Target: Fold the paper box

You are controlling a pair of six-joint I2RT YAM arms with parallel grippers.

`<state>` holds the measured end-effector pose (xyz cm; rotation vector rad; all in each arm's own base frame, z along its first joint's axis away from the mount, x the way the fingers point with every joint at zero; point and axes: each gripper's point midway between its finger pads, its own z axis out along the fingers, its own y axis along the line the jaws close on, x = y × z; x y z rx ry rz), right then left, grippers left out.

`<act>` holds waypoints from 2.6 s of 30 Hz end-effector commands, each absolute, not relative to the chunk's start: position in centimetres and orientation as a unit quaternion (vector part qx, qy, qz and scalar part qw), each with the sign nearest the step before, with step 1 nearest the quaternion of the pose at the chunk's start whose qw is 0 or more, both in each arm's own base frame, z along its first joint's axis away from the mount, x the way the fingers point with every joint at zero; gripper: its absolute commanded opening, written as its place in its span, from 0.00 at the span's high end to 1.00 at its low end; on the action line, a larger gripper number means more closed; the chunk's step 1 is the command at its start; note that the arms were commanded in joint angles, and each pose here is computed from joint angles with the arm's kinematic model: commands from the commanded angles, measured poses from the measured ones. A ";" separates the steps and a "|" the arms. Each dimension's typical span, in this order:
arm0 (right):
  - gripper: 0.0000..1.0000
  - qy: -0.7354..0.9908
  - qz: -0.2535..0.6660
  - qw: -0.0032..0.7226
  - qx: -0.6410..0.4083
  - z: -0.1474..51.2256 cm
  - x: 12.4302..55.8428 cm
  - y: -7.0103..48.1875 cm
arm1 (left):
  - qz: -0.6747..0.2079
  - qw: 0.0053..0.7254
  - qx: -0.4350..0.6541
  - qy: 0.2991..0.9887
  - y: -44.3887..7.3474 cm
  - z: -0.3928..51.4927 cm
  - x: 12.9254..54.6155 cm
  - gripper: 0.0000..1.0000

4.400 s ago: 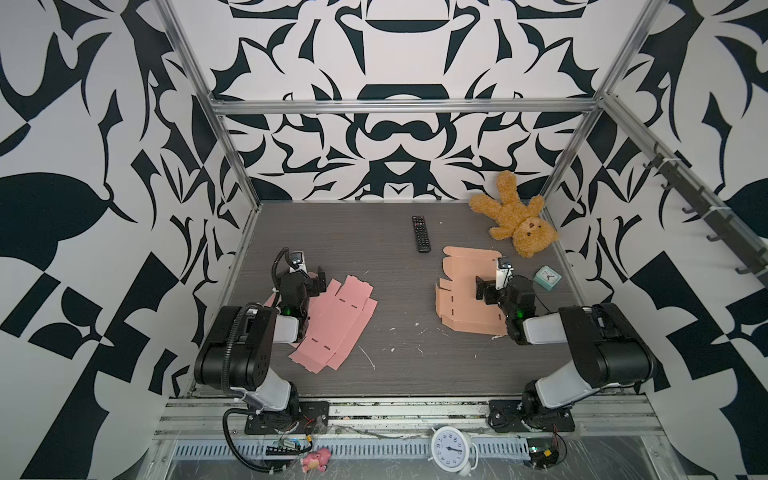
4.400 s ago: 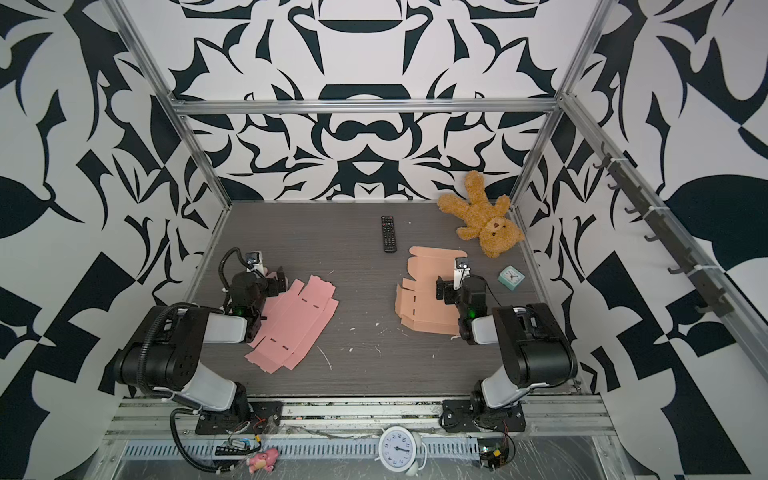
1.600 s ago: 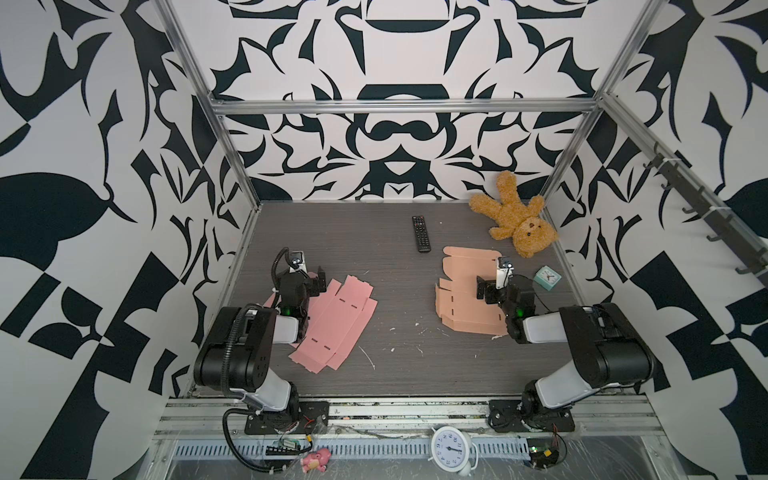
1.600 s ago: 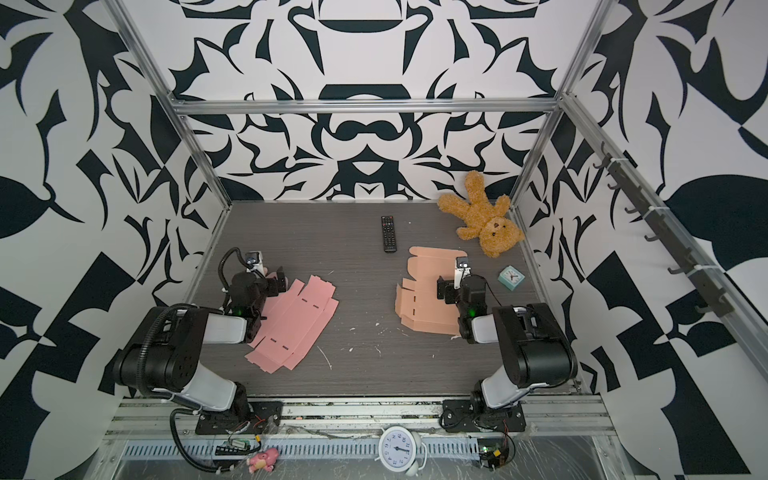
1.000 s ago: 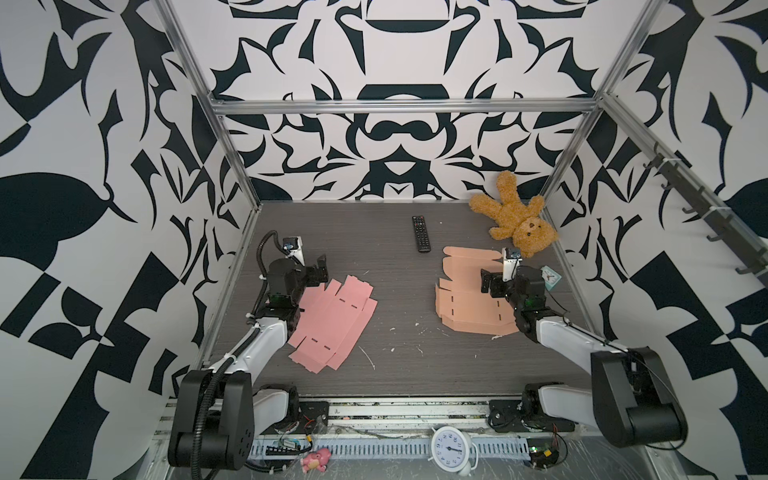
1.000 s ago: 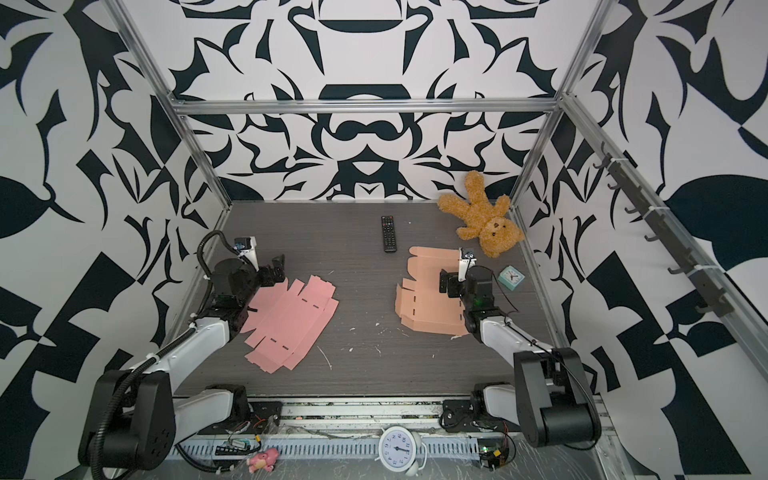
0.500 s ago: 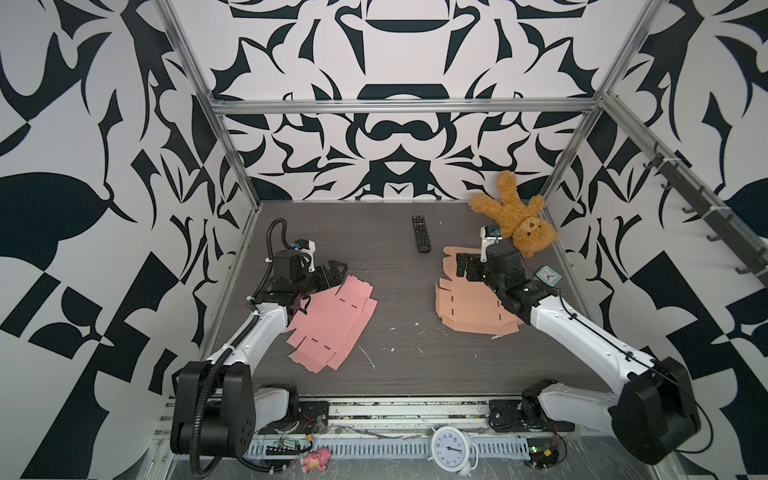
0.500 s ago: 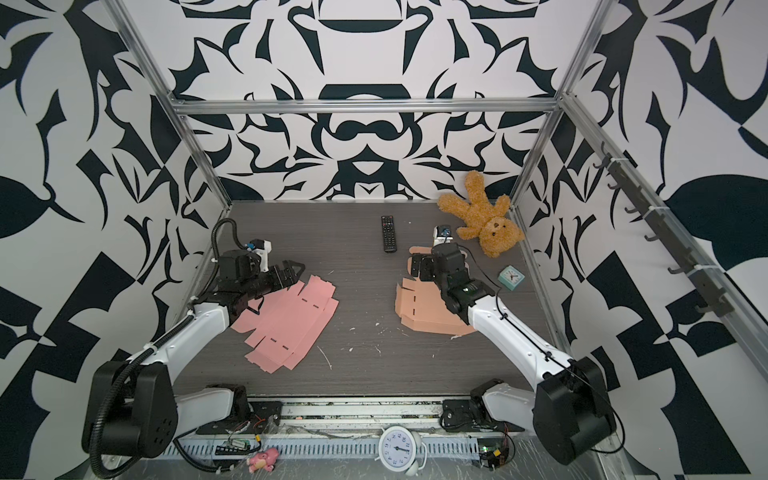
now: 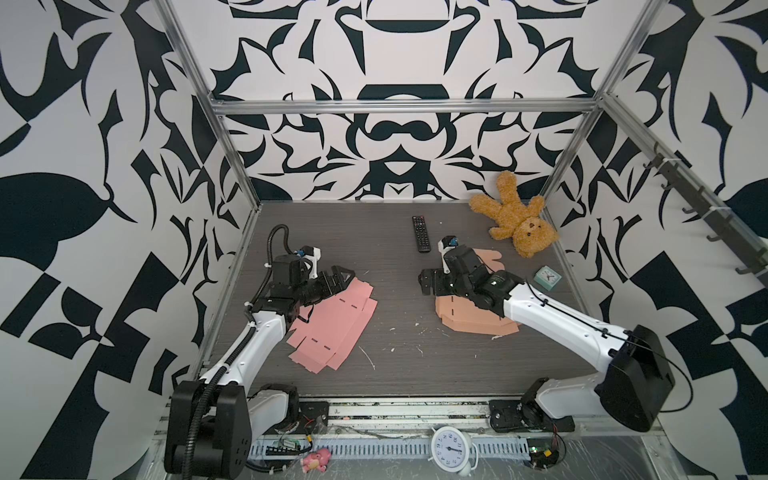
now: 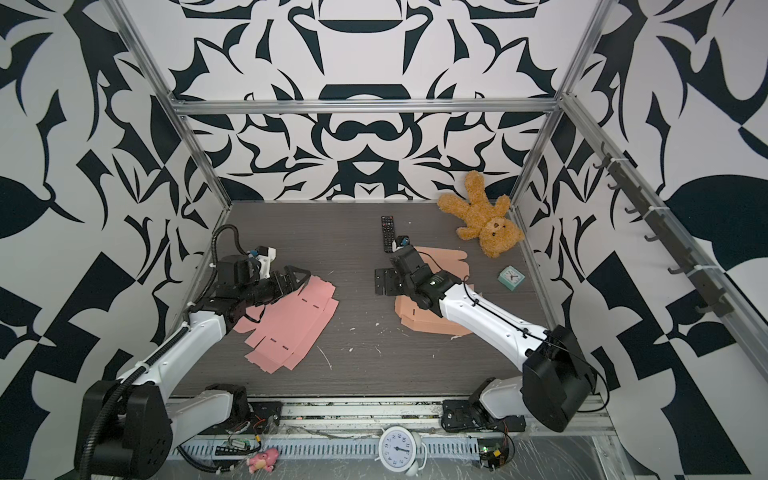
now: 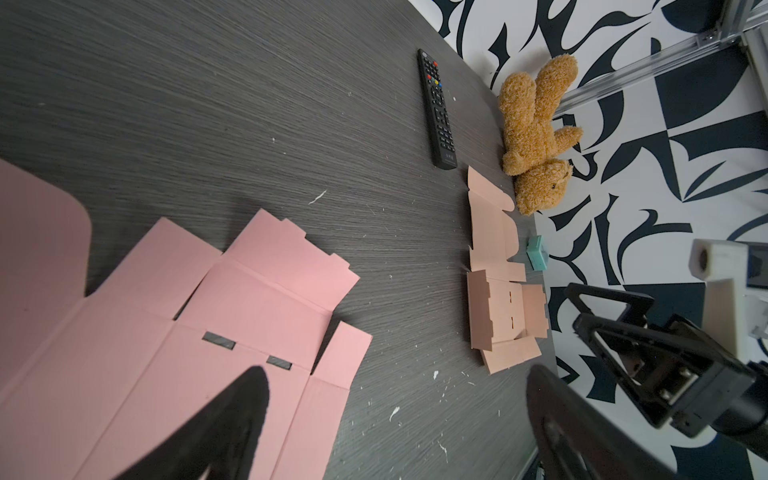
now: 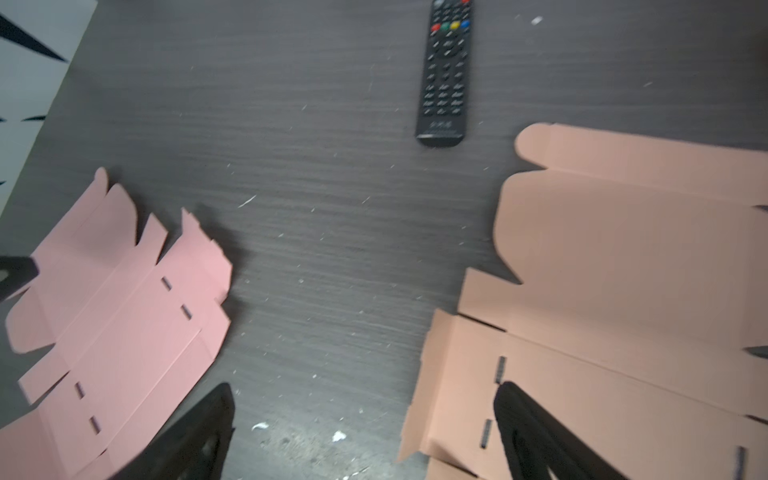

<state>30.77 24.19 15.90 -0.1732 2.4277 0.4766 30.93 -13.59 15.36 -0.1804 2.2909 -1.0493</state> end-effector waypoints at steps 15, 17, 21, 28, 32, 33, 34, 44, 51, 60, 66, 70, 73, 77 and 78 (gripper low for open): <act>0.15 0.882 0.386 0.252 -0.103 14.1 29.1 35.9 | -0.445 0.278 -0.050 0.850 -15.0 15.5 29.3 0.01; 0.21 0.880 0.391 0.249 -0.106 13.5 29.2 36.4 | -0.449 0.277 -0.048 0.848 -15.1 15.8 29.3 0.01; 0.33 0.878 0.402 0.232 -0.117 12.2 29.3 37.6 | -0.459 0.276 -0.044 0.843 -15.4 16.3 29.1 0.01; 0.38 0.874 0.425 0.209 -0.110 10.5 29.6 39.1 | -0.462 0.279 -0.041 0.841 -15.5 17.4 29.1 0.01; 0.42 0.876 0.427 0.195 -0.109 9.2 29.7 39.6 | -0.467 0.282 -0.048 0.837 -15.5 17.7 29.6 0.01; 0.43 0.877 0.427 0.191 -0.108 8.8 29.6 39.7 | -0.472 0.279 -0.052 0.834 -15.6 17.8 29.7 0.01; 0.44 0.878 0.428 0.187 -0.107 8.5 29.6 39.7 | -0.480 0.276 -0.053 0.831 -15.8 17.9 29.9 0.01; 0.50 0.880 0.432 0.168 -0.105 6.5 29.7 40.5 | -0.498 0.275 -0.045 0.821 -16.3 18.8 30.1 0.01; 0.54 0.870 0.458 0.155 -0.093 5.9 30.1 41.7 | -0.490 0.280 -0.048 0.824 -16.0 18.2 29.7 0.01; 0.70 0.864 0.473 0.148 -0.085 5.5 30.2 42.4 | -0.488 0.291 -0.045 0.821 -15.8 18.6 29.8 0.01; 0.80 0.858 0.487 0.146 -0.076 5.3 30.2 42.5 | -0.489 0.287 -0.048 0.822 -15.8 18.3 29.6 0.01; 0.83 0.848 0.504 0.150 -0.067 5.6 30.5 42.5 | -0.490 0.283 -0.050 0.823 -15.8 18.1 29.6 0.01; 0.85 0.849 0.502 0.151 -0.065 5.4 30.5 42.3 | -0.490 0.281 -0.051 0.823 -15.8 17.9 29.5 0.01; 0.87 0.849 0.502 0.153 -0.066 5.5 30.5 42.2 | -0.490 0.281 -0.052 0.823 -15.8 17.8 29.4 0.01; 0.88 0.849 0.501 0.155 -0.066 5.5 30.5 42.1 | -0.491 0.281 -0.052 0.823 -15.8 17.8 29.4 0.01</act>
